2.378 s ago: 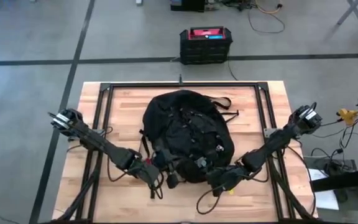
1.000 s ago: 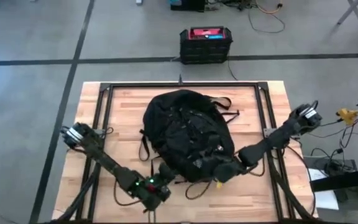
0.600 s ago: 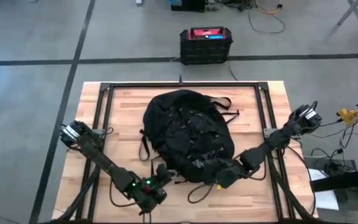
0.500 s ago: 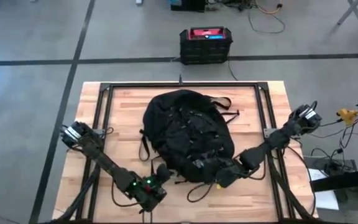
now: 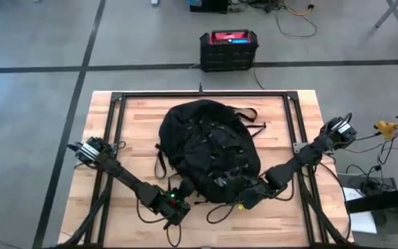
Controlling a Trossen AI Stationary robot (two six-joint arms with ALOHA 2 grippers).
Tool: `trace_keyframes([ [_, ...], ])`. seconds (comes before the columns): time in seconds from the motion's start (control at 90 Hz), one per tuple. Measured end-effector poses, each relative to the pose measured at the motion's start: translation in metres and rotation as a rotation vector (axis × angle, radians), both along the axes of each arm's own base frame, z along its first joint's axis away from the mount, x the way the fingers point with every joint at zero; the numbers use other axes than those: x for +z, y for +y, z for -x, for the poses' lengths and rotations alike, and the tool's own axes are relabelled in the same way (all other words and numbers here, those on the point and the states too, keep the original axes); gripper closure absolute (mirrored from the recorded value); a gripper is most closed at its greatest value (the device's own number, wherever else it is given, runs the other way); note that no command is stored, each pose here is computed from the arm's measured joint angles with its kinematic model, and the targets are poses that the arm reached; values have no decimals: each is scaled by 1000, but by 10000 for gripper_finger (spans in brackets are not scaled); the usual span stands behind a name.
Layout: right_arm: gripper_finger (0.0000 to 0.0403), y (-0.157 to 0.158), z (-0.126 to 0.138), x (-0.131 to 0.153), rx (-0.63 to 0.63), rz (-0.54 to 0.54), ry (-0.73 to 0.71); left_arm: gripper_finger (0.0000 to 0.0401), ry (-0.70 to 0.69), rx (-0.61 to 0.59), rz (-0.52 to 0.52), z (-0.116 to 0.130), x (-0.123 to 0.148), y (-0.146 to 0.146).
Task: Unpack backpack
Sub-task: Close the black backpack
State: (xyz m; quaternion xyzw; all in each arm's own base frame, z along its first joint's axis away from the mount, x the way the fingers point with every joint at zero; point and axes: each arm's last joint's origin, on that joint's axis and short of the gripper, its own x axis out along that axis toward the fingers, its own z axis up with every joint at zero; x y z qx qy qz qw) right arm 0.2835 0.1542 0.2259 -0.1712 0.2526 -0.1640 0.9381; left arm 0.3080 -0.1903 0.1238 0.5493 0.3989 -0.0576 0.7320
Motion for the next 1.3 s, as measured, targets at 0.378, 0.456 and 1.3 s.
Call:
trace_keyframes([
  [0.378, 403, 0, 0, 0, -3, -5, -2, 231, -150, -52, -85, -18, 4, -6],
  [0.456, 403, 0, 0, 0, -2, -4, -1, 229, -176, -36, -113, -20, 10, -7],
  [1.3, 403, 0, 4, -7, -1, -24, 43, 266, -227, -116, -146, -6, 24, -44],
])
